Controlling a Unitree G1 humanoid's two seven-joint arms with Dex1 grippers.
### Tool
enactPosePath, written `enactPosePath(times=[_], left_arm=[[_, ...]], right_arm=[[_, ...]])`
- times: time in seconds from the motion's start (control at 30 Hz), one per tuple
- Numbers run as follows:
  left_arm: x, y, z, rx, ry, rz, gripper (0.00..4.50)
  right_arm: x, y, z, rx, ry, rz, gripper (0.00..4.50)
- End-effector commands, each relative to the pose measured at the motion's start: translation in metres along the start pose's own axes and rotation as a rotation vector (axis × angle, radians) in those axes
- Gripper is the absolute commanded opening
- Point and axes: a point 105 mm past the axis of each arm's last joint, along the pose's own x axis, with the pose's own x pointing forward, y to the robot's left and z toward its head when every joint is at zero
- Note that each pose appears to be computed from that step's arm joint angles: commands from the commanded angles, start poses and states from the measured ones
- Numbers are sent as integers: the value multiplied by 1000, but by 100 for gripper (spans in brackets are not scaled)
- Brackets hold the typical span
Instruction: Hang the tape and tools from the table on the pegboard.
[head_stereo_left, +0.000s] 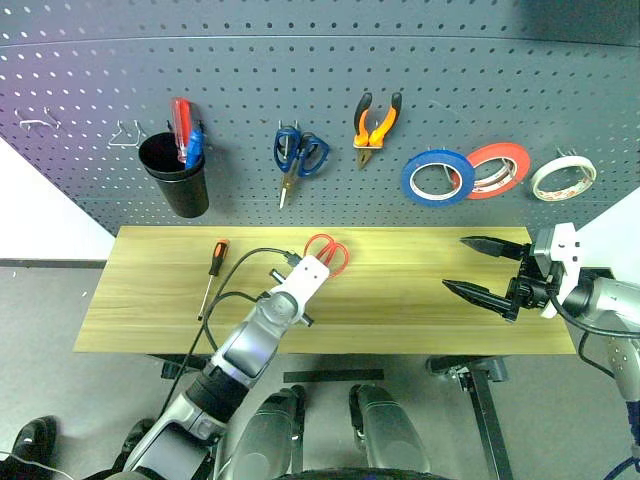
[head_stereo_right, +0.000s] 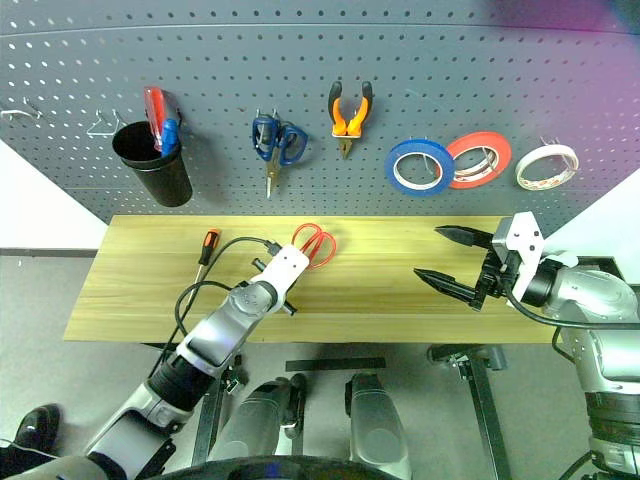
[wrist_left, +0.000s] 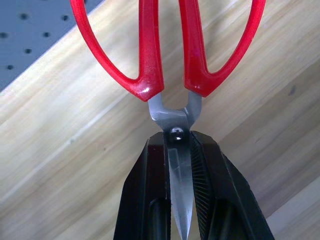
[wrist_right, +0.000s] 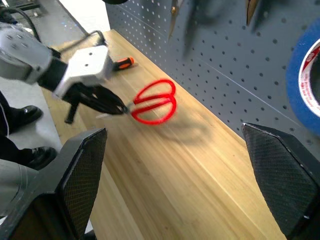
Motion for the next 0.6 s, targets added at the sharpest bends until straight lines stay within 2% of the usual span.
enactPosePath(times=[0.03, 0.17, 0.4, 0.6], left_arm=[[-11, 14, 32, -1, -164, 28, 25], [-27, 22, 31, 159, -247, 25, 25], [-50, 23, 46, 176, -433, 12, 25], [-64, 30, 55, 182, -552, 50, 25]], right_arm=[[-1, -2, 4, -35, -15, 2, 450], [-8, -2, 2, 0, -30, 7, 450], [-25, -2, 15, 87, -135, 52, 450], [-37, 13, 29, 220, -225, 144, 450]])
